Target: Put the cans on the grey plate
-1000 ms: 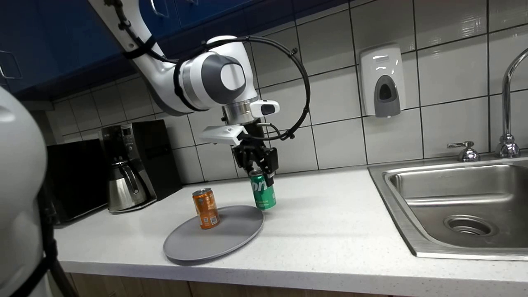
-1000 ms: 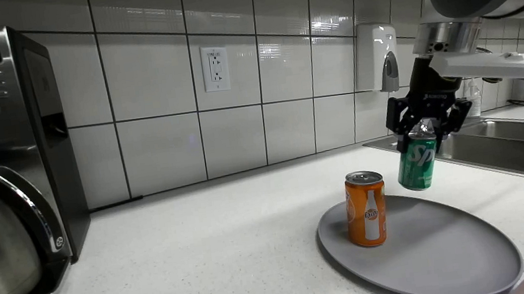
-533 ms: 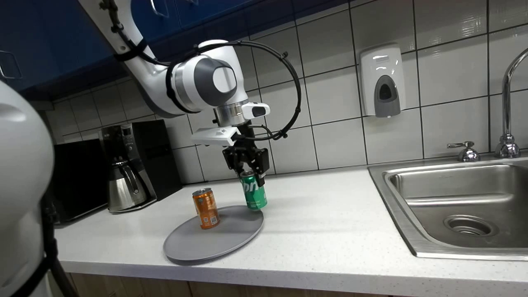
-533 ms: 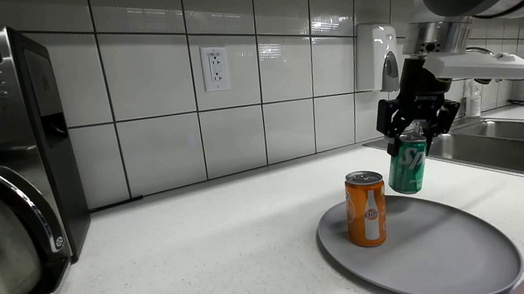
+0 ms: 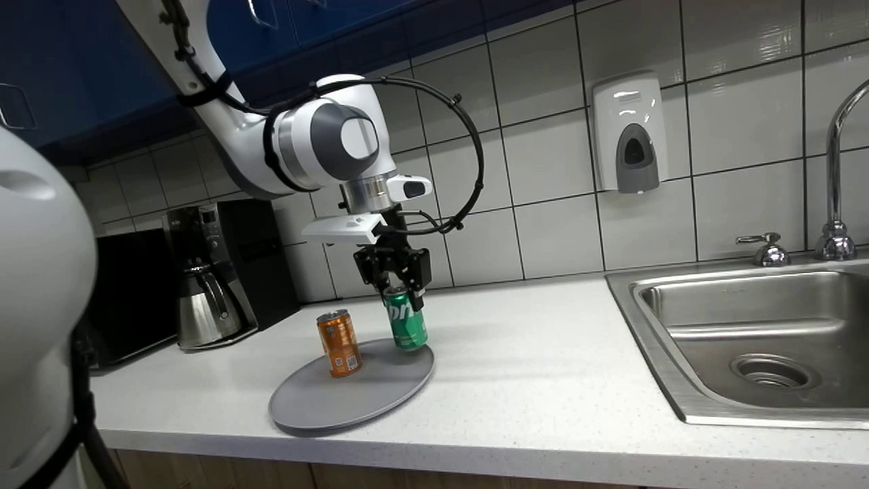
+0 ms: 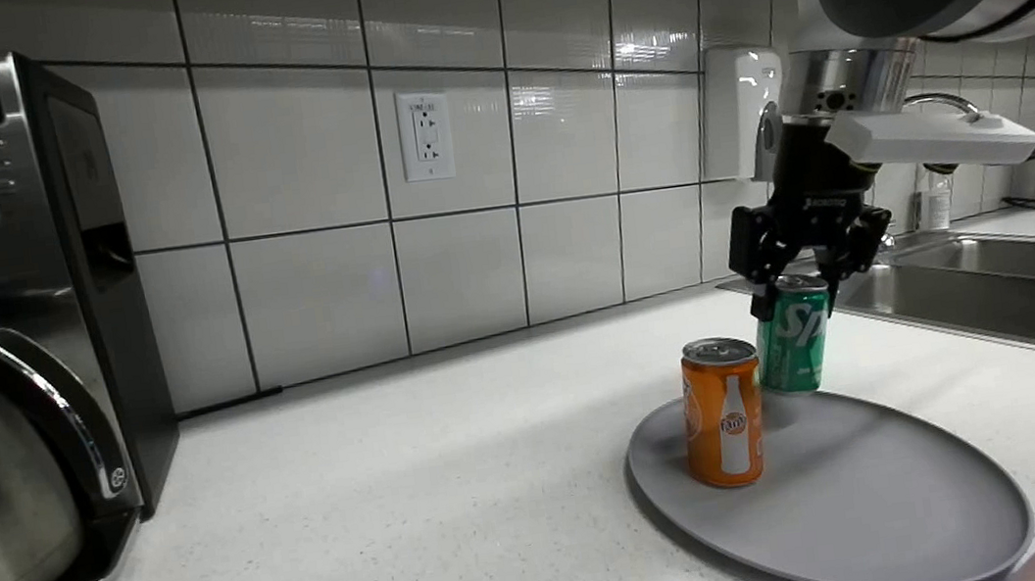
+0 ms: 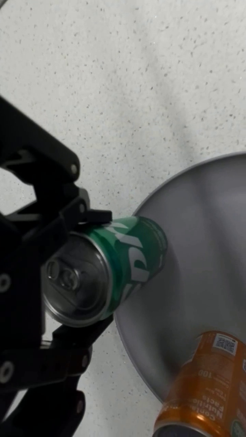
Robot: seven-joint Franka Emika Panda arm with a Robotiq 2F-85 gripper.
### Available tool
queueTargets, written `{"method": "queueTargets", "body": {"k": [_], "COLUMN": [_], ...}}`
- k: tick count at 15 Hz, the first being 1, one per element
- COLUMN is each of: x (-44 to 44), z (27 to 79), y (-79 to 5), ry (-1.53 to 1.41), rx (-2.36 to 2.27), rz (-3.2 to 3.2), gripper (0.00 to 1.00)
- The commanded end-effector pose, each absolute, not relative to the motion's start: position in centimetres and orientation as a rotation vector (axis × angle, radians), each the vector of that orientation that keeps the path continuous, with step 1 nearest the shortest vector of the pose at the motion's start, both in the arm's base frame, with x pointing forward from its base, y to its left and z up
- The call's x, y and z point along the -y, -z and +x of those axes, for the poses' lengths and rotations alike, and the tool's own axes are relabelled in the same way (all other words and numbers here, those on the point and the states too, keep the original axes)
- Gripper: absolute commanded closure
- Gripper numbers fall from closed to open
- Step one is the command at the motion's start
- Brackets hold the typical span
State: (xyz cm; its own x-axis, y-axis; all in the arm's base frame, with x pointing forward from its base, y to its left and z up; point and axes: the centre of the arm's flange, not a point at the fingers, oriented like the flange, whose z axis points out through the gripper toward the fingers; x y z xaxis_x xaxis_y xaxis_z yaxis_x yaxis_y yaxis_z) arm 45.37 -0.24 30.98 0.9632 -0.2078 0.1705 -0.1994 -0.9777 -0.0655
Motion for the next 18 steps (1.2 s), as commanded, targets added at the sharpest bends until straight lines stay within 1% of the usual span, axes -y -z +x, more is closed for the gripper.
{"method": "queueTargets", "body": {"k": [1, 16, 17, 18], "x": [-0.5, -2.3, -2.3, -2.3], "z": [45.5, 44.5, 44.4, 44.3], "y": [-31.2, -29.3, -29.3, -29.3], "ry": [0.259, 0.194, 0.189, 0.191], "rx": [-0.256, -0.141, -0.141, -0.141], "rz": [-3.065, -3.091, -3.093, -3.093], "gripper": [0.60, 0.60, 0.47, 0.10]}}
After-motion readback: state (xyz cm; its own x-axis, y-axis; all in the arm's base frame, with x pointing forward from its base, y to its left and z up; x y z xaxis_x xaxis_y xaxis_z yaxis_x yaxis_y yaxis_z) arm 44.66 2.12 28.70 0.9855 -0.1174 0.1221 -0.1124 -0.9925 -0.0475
